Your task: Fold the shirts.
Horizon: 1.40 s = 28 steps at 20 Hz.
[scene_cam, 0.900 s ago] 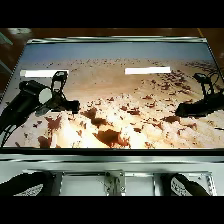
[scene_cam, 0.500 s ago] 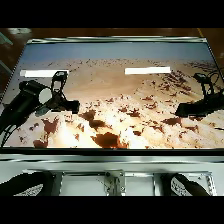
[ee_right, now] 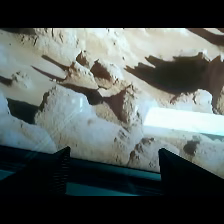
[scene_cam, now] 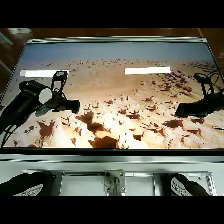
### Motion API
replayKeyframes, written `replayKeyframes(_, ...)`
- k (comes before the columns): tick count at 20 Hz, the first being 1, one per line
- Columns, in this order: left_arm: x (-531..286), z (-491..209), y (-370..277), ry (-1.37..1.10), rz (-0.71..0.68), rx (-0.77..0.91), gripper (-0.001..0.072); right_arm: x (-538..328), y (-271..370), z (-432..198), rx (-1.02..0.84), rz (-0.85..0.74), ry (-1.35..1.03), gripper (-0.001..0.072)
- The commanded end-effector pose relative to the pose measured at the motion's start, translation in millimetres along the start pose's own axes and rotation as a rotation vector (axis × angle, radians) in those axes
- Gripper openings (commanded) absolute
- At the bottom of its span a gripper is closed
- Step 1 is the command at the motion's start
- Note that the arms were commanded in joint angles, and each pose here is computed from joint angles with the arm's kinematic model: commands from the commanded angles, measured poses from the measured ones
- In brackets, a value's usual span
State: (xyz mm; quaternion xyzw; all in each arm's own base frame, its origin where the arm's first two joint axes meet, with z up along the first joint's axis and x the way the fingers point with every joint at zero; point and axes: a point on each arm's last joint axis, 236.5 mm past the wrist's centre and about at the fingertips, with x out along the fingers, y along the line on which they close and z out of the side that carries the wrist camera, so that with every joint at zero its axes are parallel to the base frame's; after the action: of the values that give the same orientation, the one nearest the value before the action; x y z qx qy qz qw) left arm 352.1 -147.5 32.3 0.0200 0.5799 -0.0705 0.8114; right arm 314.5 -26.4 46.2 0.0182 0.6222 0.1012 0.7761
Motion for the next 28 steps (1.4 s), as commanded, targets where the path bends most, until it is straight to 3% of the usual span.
replayKeyframes(1,0,17,-5,-0.071,-0.023,-0.011,0.0704,0,2,9,0.004,0.009,-0.039,0.0672)
replayKeyframes(8,1,45,-17,-0.186,-0.063,0.001,0.0703,-1,19,20,0.078,0.081,-0.080,0.0672)
replayKeyframes(11,4,57,36,-0.187,0.079,0.049,0.0706,-2,24,24,0.086,0.107,-0.098,0.0672)
replayKeyframes(16,-3,78,222,-0.179,0.255,-0.386,0.0706,-2,21,27,0.090,0.093,-0.110,0.0671)
replayKeyframes(20,46,43,286,-0.065,0.175,-0.680,0.0708,-2,19,29,0.092,0.084,-0.118,0.0670)
replayKeyframes(28,117,36,318,-0.053,0.156,-0.765,0.0708,-2,18,31,0.209,0.088,-0.121,0.0670)
